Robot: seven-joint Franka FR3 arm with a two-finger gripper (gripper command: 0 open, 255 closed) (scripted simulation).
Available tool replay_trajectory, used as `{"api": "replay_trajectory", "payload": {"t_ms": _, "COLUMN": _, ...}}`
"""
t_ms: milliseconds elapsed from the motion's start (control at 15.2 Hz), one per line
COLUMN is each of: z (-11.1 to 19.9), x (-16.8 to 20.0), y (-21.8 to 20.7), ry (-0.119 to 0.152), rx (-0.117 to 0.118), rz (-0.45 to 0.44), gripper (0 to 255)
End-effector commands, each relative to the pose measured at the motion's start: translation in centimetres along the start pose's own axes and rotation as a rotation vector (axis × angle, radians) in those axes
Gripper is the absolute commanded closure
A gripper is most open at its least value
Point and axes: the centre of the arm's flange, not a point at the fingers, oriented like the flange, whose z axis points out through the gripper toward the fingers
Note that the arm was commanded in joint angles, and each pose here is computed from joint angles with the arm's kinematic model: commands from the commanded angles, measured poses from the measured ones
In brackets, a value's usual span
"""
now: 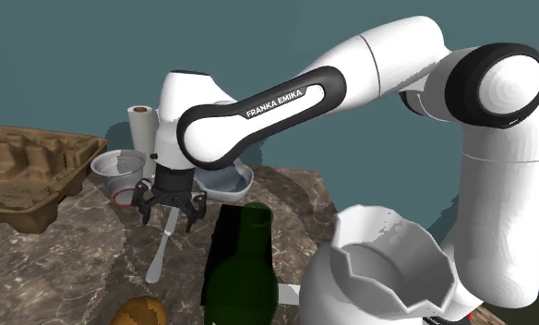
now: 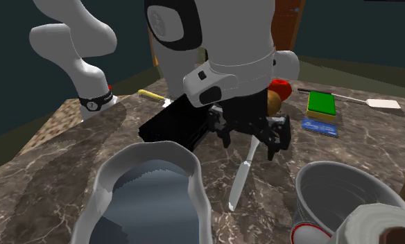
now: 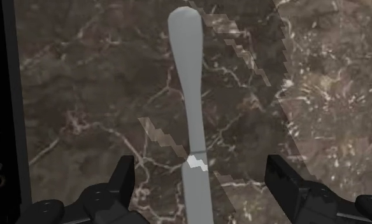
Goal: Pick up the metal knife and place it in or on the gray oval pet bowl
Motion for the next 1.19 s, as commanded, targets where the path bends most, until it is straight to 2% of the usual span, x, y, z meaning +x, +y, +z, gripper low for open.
{"api": "replay_trajectory", "payload": {"t_ms": 0, "z": 1.0, "x": 0.1, "y": 0.1, "ry": 0.000, "rx": 0.000, "rz": 0.001, "gripper": 0}}
{"api": "replay_trajectory", "payload": {"t_ms": 132, "z": 2.4, "x": 0.1, "y": 0.1, "ry": 0.000, "rx": 0.000, "rz": 0.001, "gripper": 0}}
{"api": "replay_trajectory", "payload": {"t_ms": 660, "z": 2.4, "x": 0.1, "y": 0.1, "ry": 0.000, "rx": 0.000, "rz": 0.001, "gripper": 0}}
{"api": "replay_trajectory", "payload": {"t_ms": 726, "z": 2.4, "x": 0.1, "y": 0.1, "ry": 0.000, "rx": 0.000, "rz": 0.001, "gripper": 255}}
{"api": "replay_trajectory", "payload": {"t_ms": 1122, "z": 2.3, "x": 0.1, "y": 0.1, "ry": 0.000, "rx": 0.000, "rz": 0.001, "gripper": 255}}
